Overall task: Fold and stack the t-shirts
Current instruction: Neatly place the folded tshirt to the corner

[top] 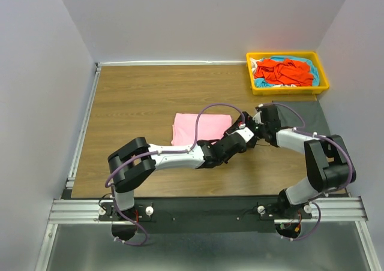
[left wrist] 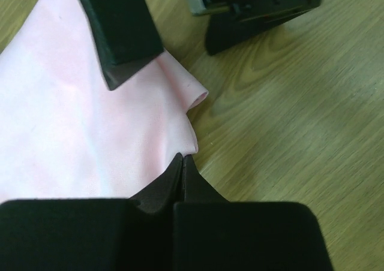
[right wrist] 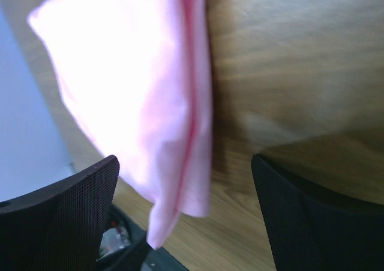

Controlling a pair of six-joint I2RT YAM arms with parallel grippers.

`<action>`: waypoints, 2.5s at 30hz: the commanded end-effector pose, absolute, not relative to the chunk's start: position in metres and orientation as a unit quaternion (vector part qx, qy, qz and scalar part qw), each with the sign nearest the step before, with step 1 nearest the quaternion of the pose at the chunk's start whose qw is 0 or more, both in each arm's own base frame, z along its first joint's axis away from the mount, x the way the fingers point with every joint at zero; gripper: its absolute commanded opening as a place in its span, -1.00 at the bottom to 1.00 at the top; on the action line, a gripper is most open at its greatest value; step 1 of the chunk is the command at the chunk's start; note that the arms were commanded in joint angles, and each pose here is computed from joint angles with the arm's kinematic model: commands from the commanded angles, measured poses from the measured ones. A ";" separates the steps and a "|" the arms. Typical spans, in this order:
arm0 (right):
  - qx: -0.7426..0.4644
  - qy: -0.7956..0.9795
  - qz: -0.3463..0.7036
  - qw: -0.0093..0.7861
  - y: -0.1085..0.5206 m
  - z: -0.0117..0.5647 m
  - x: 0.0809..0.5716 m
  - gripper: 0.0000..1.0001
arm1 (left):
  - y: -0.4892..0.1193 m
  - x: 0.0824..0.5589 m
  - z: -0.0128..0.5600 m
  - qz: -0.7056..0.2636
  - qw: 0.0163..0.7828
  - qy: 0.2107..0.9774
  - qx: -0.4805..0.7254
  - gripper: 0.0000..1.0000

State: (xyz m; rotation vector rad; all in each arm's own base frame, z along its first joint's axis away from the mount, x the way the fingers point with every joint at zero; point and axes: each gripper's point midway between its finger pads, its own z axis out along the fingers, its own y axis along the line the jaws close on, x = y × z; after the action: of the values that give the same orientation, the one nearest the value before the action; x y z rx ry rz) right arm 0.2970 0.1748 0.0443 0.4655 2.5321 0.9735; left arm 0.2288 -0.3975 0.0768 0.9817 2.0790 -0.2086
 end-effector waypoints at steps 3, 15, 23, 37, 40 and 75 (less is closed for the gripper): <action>0.175 0.880 0.412 0.155 0.197 0.029 0.298 0.86 | -0.401 0.229 0.088 -0.097 0.416 0.822 0.376 -1.00; 0.106 0.883 0.443 0.113 0.234 0.020 0.296 0.00 | -0.412 0.228 0.101 -0.117 0.419 0.819 0.375 -0.95; 0.060 0.914 0.367 0.160 0.213 0.026 0.306 -0.99 | -0.422 0.230 0.139 -0.145 0.438 0.811 0.360 -0.13; -0.011 0.970 -0.006 0.241 0.090 0.051 0.346 -0.99 | -0.221 0.336 0.220 -0.031 0.535 0.831 0.150 0.57; -0.019 0.958 -0.101 0.267 0.058 0.066 0.360 -0.99 | -0.167 0.349 0.215 0.006 0.539 0.838 0.089 0.61; 0.071 0.873 -0.342 0.340 -0.116 0.192 0.397 -0.99 | -0.115 0.331 0.180 0.001 0.541 0.841 -0.004 0.66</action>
State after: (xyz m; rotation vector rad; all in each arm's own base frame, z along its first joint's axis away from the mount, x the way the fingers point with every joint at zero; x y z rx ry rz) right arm 0.3956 -0.1036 0.1650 0.1227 2.3540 -0.8830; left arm 0.3256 -0.1201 0.1760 0.0314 2.0137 -0.0291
